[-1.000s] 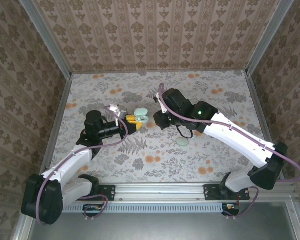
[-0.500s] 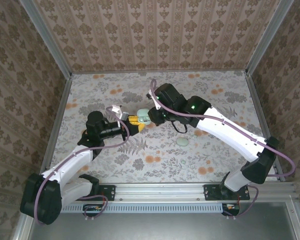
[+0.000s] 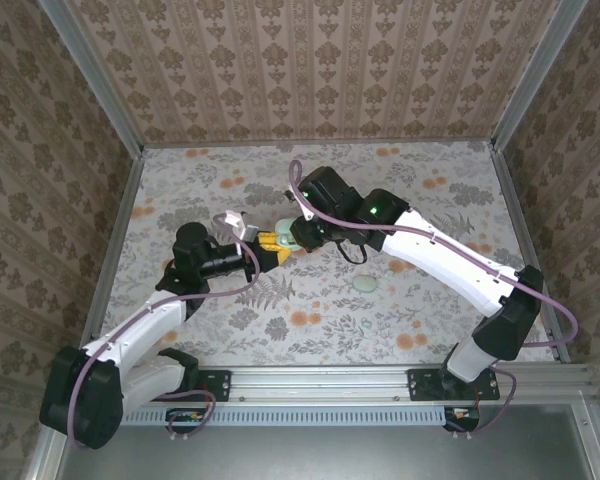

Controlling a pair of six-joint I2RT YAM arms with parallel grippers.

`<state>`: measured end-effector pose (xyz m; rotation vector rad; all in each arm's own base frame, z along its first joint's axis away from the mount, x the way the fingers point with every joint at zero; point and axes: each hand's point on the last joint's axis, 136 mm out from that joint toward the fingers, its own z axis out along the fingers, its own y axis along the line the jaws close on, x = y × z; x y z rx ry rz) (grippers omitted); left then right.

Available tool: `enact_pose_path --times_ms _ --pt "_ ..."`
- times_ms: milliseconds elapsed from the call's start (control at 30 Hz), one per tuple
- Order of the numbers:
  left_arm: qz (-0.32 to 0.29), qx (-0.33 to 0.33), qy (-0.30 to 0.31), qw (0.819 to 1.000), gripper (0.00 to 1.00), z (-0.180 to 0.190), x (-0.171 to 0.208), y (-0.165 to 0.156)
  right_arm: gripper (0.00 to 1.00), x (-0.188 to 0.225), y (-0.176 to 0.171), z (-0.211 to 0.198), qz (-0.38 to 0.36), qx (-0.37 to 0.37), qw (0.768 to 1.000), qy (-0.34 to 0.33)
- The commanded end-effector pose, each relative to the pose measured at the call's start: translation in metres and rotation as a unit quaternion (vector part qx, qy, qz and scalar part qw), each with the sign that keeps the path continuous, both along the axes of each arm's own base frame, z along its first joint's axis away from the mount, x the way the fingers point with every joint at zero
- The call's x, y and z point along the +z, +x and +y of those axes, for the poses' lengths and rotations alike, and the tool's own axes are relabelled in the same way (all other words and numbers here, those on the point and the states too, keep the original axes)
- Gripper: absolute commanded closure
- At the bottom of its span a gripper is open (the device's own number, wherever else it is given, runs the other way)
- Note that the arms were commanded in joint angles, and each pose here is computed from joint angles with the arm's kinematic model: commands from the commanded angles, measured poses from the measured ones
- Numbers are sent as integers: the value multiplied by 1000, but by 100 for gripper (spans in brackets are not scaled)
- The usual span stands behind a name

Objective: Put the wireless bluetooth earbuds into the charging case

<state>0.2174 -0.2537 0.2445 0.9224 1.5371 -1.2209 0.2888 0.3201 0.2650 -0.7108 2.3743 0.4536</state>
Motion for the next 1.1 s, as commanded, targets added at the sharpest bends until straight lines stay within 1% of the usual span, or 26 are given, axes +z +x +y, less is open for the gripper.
enact_pose_path --times_ms 0,200,333,567,800,1067 --pt "-33 -6 -8 999 87 -1 10 -2 83 -1 -5 3 7 17 1000 -11" --pt "-34 -4 -7 999 87 -1 10 -2 83 -7 -9 5 15 25 999 -22" --pt "-34 -2 -6 999 87 -1 10 -2 81 -12 -12 7 25 33 999 -29" --pt "-35 -1 -6 999 87 0 11 -2 75 -6 -13 13 26 36 999 -9" --pt "-36 0 -6 999 87 1 11 -3 73 -5 -12 15 29 30 999 -4" --pt "-37 0 -6 999 87 1 11 -3 69 7 -10 17 32 20 999 27"
